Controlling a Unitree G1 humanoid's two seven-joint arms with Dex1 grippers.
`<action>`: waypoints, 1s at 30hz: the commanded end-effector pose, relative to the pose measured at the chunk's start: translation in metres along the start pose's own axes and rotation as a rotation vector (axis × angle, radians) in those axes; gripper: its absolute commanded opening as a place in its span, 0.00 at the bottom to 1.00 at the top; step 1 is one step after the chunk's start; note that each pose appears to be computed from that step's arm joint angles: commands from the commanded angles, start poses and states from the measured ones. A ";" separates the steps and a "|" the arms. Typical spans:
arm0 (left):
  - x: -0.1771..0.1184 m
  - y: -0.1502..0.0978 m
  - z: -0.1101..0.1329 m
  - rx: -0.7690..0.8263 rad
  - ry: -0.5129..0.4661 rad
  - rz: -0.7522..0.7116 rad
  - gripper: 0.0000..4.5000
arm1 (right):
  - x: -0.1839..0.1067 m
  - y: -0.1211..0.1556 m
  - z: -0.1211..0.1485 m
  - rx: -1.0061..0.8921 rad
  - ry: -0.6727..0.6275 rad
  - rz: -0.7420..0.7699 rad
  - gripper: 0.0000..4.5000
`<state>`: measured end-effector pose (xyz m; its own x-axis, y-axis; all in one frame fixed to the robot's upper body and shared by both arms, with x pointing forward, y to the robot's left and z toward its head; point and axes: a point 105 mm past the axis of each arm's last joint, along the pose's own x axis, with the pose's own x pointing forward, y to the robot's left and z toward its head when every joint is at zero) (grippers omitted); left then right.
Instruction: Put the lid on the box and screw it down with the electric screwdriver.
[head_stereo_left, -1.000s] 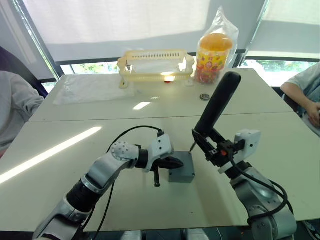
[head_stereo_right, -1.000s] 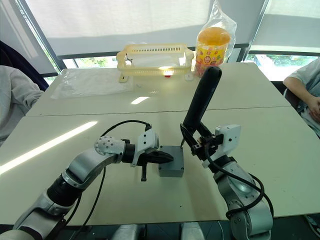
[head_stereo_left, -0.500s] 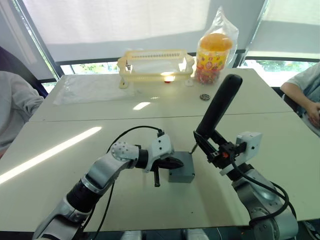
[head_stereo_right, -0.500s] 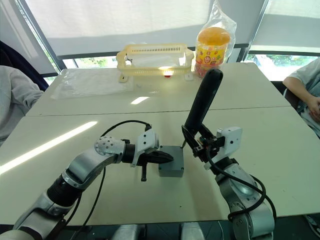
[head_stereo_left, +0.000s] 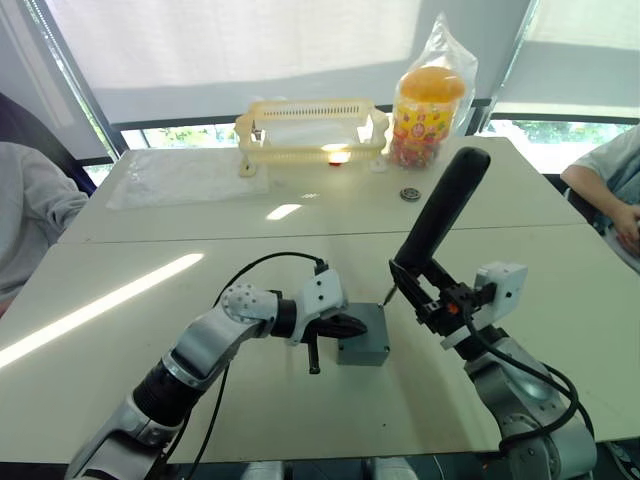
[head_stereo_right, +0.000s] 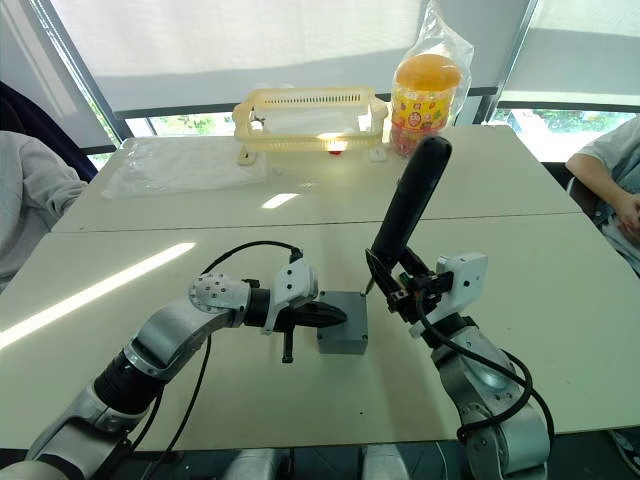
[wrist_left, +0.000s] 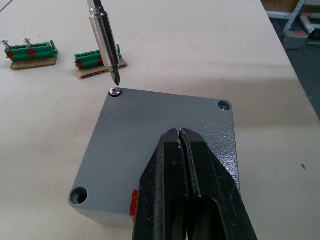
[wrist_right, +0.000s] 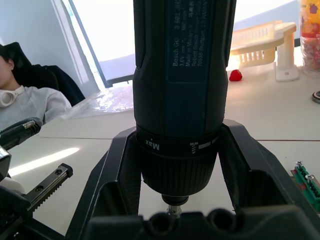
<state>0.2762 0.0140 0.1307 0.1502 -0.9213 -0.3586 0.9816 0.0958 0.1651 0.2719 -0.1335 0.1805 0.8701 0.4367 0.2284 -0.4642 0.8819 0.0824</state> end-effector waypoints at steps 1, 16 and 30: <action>0.000 -0.001 -0.008 -0.015 0.029 0.002 0.00 | 0.001 0.013 0.024 -0.034 -0.094 0.049 0.40; 0.001 -0.001 -0.008 -0.018 0.029 0.007 0.00 | 0.002 0.012 0.015 -0.038 -0.069 0.045 0.40; 0.000 -0.001 -0.009 -0.015 0.030 0.008 0.00 | 0.001 0.002 0.014 -0.064 -0.073 0.014 0.40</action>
<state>0.2769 0.0136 0.1304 0.1571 -0.9196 -0.3601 0.9801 0.1003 0.1716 0.2727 -0.1295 0.1781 0.8632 0.4504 0.2281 -0.4733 0.8792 0.0552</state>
